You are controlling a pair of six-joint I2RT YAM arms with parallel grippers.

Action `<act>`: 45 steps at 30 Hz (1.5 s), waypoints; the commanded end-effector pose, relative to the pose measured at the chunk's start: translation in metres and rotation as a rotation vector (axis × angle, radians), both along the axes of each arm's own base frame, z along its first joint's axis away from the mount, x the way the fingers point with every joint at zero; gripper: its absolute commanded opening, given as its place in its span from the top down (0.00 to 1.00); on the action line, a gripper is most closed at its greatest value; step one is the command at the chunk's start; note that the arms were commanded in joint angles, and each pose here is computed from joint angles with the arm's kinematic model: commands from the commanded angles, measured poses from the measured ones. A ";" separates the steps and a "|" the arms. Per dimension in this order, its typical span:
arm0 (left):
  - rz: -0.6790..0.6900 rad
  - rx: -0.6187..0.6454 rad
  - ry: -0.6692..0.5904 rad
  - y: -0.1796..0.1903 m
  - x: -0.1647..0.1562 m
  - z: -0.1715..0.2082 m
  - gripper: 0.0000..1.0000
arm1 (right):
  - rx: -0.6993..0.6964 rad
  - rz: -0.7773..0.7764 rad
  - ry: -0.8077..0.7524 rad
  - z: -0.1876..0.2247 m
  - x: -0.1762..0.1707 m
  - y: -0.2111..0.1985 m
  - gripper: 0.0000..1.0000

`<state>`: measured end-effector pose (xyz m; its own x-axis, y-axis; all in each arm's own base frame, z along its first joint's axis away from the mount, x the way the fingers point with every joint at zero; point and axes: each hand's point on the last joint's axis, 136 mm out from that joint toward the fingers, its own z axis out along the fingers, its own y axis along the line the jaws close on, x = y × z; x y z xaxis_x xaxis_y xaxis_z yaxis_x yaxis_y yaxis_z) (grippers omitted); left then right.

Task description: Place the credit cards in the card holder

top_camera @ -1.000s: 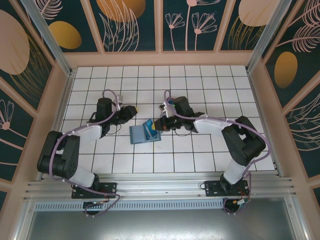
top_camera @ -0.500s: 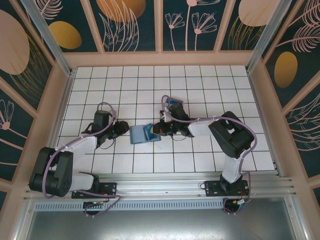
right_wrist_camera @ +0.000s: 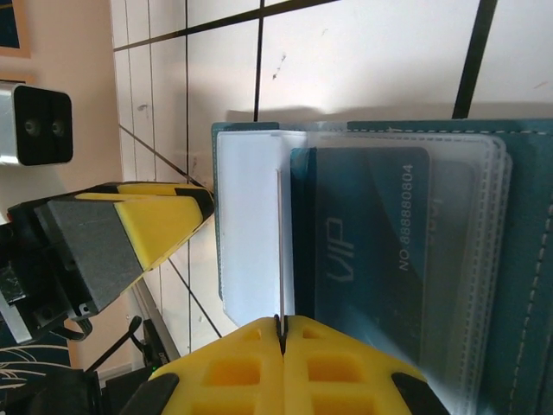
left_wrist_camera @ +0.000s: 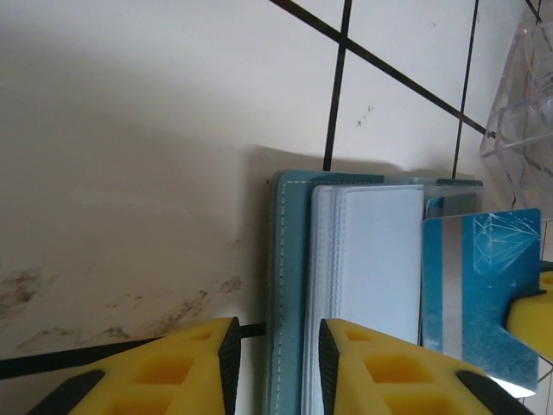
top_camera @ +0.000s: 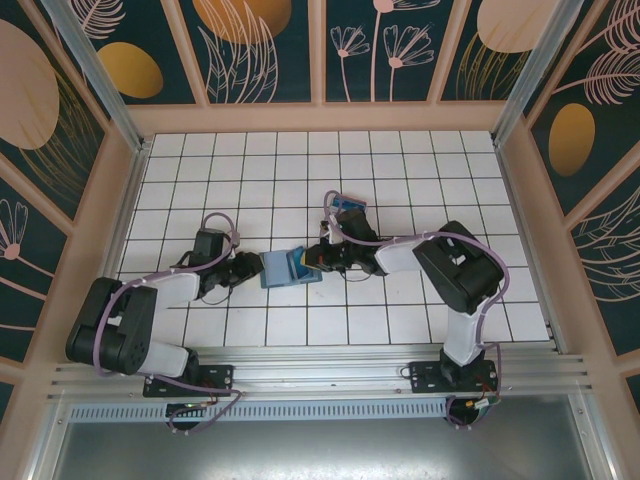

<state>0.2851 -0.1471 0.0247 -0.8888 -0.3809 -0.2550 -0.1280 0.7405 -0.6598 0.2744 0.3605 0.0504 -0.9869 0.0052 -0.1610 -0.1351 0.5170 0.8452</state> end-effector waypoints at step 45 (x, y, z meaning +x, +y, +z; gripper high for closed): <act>-0.038 -0.031 0.028 -0.023 -0.012 -0.014 0.76 | -0.089 -0.134 -0.067 -0.026 0.012 -0.003 0.98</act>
